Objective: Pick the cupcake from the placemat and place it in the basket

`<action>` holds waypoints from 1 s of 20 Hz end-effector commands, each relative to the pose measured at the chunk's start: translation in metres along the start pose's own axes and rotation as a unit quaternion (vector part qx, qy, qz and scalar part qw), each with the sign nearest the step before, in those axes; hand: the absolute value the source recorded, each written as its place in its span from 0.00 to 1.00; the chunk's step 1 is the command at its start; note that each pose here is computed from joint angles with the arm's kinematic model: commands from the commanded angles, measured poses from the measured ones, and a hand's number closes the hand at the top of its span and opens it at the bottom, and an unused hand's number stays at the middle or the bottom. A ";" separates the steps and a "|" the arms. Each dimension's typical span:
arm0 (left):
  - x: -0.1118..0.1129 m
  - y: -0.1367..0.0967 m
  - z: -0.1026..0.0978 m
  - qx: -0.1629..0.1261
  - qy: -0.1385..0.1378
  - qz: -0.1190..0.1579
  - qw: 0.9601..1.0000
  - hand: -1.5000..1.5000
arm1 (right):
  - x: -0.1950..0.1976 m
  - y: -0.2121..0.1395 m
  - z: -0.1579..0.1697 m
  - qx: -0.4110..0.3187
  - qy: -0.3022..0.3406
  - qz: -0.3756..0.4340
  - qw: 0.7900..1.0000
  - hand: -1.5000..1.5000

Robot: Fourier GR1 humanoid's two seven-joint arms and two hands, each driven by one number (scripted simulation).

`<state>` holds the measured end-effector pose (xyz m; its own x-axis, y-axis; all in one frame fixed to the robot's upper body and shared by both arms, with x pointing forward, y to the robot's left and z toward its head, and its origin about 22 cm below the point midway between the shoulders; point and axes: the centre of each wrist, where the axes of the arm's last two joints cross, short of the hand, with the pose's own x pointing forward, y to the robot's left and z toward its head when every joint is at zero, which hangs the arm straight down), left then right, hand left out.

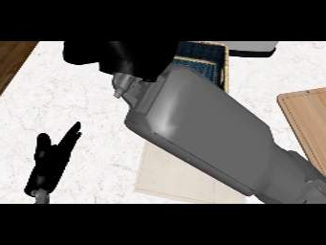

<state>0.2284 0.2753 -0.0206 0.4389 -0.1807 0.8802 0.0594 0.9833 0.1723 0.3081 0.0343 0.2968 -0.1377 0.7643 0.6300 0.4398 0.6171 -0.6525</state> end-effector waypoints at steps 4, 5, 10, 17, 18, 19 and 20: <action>-0.020 0.001 0.004 0.003 0.040 0.012 0.999 0.50 | 0.050 -0.022 -0.025 -0.041 0.138 -0.032 0.989 1.00; -0.028 0.007 0.008 0.012 0.044 0.012 0.999 0.50 | 0.051 -0.022 -0.035 -0.047 0.140 -0.021 0.989 1.00; -0.008 0.004 0.002 0.009 0.031 0.021 0.999 0.50 | 0.057 -0.016 -0.054 -0.048 0.155 -0.009 0.987 1.00; -0.025 0.006 0.008 0.021 0.034 0.027 0.999 0.50 | 0.038 0.007 -0.075 -0.040 0.163 0.007 0.986 1.00; -0.040 0.006 0.008 0.020 0.043 0.028 0.998 0.50 | 0.031 0.003 -0.082 -0.031 0.159 -0.006 0.987 1.00; -0.032 0.002 0.018 0.011 0.035 0.022 0.999 0.50 | 0.025 0.011 -0.083 -0.030 0.176 -0.008 0.984 1.00; -0.041 0.008 0.012 0.020 0.046 0.023 0.999 0.50 | 0.028 0.008 -0.085 -0.036 0.171 -0.021 0.984 1.00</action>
<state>0.2130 0.2853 -0.0235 0.4203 -0.1502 0.8949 0.0093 0.9869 0.1613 0.3755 0.0444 0.3459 0.0471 0.7396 0.6714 0.4848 0.5708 -0.6627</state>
